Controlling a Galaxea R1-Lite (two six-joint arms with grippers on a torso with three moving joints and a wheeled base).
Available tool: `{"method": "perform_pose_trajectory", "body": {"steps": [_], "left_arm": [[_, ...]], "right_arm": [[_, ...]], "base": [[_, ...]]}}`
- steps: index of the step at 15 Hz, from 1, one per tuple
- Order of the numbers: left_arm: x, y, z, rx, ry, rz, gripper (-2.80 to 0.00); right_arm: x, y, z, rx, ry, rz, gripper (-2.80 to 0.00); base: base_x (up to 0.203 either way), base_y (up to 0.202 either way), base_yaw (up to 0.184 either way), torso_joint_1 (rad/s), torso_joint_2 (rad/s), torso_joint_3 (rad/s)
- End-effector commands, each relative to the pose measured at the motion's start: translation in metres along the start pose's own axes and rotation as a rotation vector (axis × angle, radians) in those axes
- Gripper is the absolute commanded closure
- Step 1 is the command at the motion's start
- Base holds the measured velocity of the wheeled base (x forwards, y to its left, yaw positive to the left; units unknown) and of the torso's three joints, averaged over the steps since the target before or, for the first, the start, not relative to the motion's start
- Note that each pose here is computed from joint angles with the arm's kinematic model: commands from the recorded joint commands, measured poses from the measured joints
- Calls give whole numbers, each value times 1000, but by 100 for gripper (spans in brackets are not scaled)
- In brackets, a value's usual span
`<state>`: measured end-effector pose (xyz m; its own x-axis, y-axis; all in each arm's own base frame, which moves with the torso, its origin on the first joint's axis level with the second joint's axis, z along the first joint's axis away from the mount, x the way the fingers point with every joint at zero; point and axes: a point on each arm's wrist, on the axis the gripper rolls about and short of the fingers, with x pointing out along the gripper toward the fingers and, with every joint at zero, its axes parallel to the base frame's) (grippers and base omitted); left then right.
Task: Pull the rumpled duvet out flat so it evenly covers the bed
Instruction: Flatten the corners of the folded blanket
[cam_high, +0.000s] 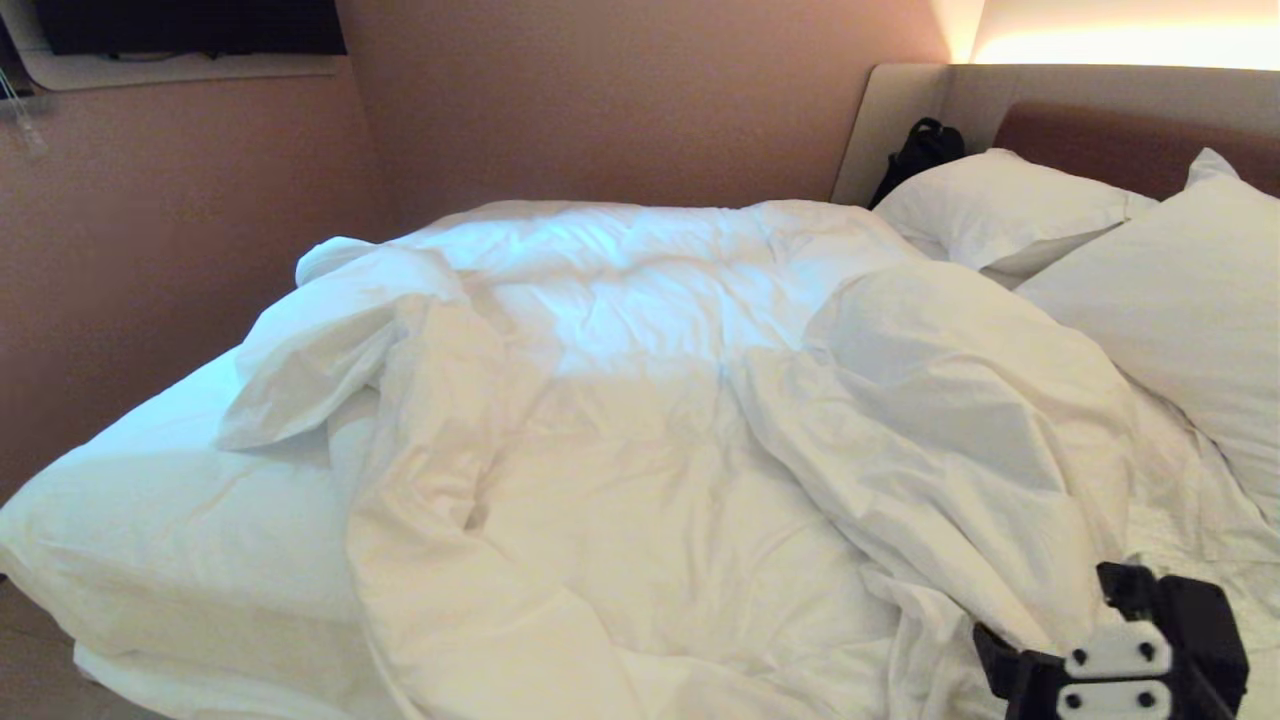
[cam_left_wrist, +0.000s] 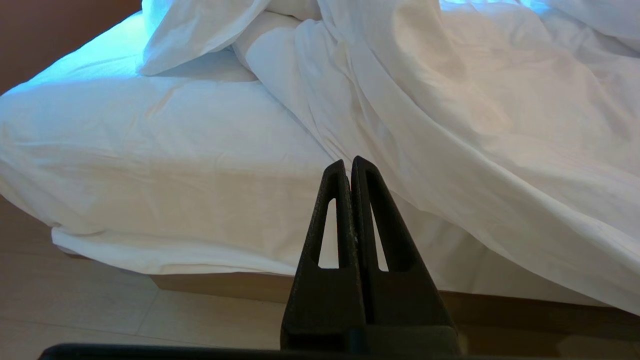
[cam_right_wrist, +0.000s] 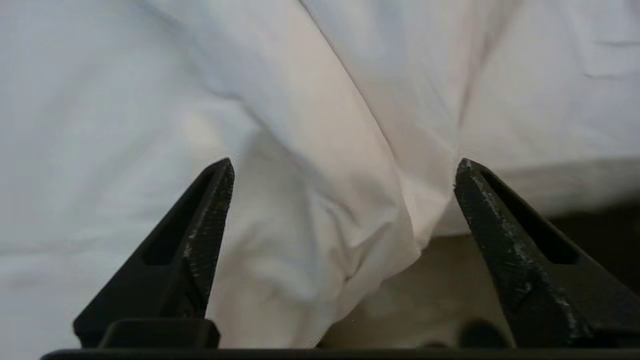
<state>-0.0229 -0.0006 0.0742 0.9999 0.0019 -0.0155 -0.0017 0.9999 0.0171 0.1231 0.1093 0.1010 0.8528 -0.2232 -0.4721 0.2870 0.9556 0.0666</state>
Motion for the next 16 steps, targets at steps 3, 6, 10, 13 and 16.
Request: {"method": "perform_pose_trajectory", "body": {"steps": [3,6,10,13,16], "left_arm": [[0,0,0,1,0,0,0],[0,0,0,1,0,0,0],[0,0,0,0,0,0,0],[0,0,0,0,0,1,0],[0,0,0,0,0,0,0]], "right_arm": [[-31,-20,28,-4,-15,186,-280],[-44,-20,50,-58,-72,277,-280],[-62,-4,96,-80,-154,339,-280],[-72,2,124,-170,-206,358,-280],[-74,7,152,-203,-261,383,-280]], "base": [[0,0,0,0,0,0],[0,0,0,0,0,0],[0,0,0,0,0,0],[0,0,0,0,0,0],[0,0,0,0,0,0]]}}
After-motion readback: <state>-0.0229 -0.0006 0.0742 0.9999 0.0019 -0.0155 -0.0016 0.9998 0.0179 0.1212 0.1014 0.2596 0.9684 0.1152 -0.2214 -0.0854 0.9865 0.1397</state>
